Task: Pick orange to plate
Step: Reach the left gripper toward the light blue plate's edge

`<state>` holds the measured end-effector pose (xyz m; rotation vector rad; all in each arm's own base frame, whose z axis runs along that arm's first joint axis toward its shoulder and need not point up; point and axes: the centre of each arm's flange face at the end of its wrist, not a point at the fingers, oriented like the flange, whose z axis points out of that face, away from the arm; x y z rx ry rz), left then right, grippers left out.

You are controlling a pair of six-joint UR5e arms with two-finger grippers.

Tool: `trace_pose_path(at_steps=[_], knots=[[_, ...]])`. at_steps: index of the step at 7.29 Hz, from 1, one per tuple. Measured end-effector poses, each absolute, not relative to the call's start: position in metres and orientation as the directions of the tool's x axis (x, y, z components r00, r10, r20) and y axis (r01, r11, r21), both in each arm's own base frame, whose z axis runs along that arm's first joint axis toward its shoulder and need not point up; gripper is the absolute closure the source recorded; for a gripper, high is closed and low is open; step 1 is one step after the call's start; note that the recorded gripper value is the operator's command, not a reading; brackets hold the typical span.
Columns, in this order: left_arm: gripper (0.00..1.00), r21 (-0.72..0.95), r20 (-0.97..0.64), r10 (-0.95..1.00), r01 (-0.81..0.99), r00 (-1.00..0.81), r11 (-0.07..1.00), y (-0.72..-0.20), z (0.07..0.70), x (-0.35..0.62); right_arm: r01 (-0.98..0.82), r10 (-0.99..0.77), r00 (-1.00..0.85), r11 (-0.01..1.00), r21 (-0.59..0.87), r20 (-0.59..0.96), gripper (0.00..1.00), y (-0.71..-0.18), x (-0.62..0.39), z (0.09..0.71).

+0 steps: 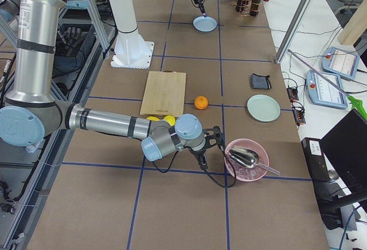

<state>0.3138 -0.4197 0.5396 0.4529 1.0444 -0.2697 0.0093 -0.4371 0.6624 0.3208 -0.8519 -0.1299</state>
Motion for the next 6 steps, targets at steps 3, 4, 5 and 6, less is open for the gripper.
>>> trace_pose_path(at_steps=[3, 4, 5, 6], knots=[[1.00, 0.228, -0.917, 0.037, 0.447, 0.397, 0.865, -0.427, 0.468, 0.325, -0.015, -0.240, 0.654, 0.944, 0.329, 0.718, 0.00, -0.437, 0.009, 0.662], [1.00, 0.201, -0.926, 0.012, 0.464, 0.378, 0.863, -0.448, 0.427, 0.351, -0.015, -0.240, 0.654, 0.944, 0.329, 0.718, 0.00, -0.437, 0.009, 0.662], [1.00, 0.183, -0.923, -0.014, 0.470, 0.385, 0.863, -0.466, 0.379, 0.384, -0.015, -0.240, 0.654, 0.944, 0.329, 0.718, 0.00, -0.437, 0.009, 0.662], [1.00, 0.182, -0.914, -0.025, 0.464, 0.405, 0.867, -0.471, 0.333, 0.423, -0.015, -0.239, 0.654, 0.944, 0.328, 0.718, 0.00, -0.437, 0.009, 0.663]])
